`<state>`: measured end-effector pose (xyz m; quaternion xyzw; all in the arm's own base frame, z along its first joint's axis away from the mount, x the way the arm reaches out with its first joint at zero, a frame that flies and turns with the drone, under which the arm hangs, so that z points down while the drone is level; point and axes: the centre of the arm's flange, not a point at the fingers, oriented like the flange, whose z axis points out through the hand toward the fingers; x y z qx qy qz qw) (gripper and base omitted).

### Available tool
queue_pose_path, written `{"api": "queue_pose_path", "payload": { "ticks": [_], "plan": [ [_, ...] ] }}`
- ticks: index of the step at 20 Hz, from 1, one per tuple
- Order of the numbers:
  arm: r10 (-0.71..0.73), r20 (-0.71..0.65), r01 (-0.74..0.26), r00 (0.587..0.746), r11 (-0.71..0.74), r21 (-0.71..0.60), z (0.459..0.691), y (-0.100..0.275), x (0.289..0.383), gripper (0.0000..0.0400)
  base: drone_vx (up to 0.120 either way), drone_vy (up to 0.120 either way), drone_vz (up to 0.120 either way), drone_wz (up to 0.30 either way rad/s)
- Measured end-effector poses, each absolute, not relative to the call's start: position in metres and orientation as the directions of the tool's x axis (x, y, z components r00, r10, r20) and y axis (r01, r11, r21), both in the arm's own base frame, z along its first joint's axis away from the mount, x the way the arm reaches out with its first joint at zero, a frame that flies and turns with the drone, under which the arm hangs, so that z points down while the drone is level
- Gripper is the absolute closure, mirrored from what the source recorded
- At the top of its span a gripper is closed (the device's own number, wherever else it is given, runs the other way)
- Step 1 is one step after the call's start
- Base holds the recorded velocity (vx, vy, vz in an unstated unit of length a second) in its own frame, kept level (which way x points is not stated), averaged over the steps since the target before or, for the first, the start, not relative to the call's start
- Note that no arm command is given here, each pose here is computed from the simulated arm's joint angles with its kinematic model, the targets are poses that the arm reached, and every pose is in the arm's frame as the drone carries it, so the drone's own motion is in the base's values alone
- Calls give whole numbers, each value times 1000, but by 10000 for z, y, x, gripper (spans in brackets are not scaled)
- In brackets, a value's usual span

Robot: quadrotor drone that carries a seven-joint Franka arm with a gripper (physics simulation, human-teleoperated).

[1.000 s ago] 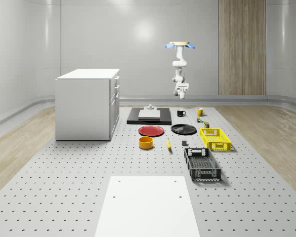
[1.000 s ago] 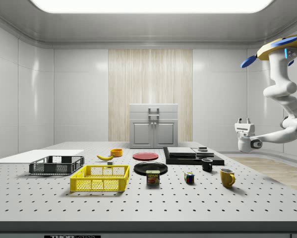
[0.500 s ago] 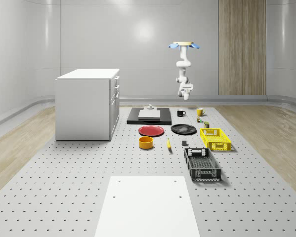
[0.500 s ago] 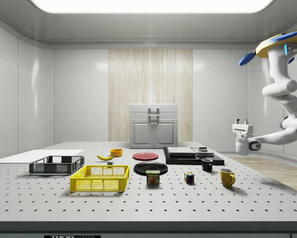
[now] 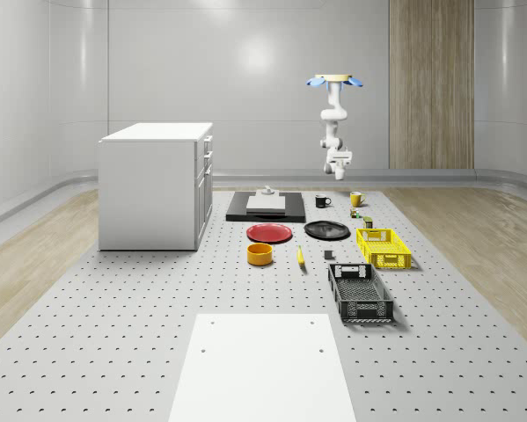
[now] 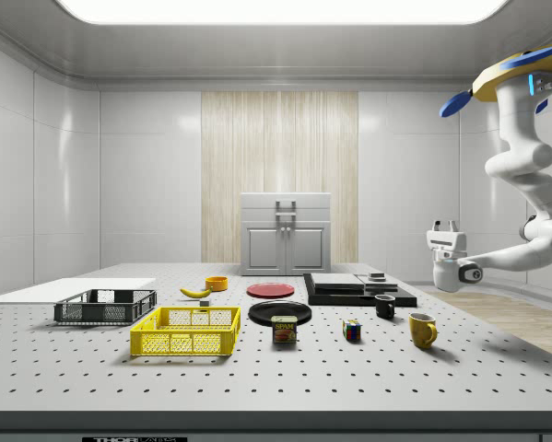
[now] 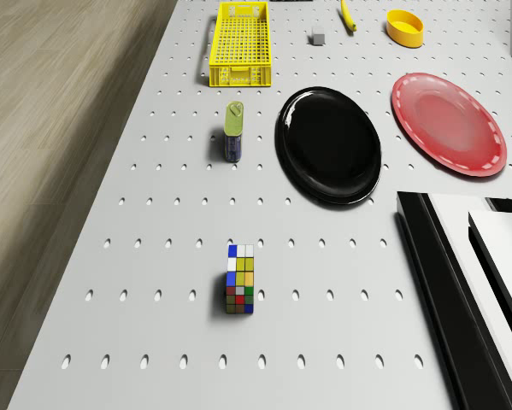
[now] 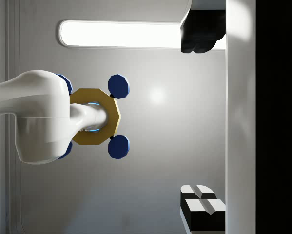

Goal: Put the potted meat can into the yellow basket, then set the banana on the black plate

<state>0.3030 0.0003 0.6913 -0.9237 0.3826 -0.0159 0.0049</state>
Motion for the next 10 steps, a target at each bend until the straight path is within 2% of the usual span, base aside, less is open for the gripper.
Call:
{"api": "queue_pose_path", "payload": {
  "ticks": [8, 10],
  "plan": [
    [-707, 36, -707, 706, -707, -19, 6913, 12, 3024, 0, 120, 120, 0, 0],
    [-707, 41, -707, 706, -707, -17, 6913, 17, 3023, 0, 120, 0, 0, 0]
  ]
}}
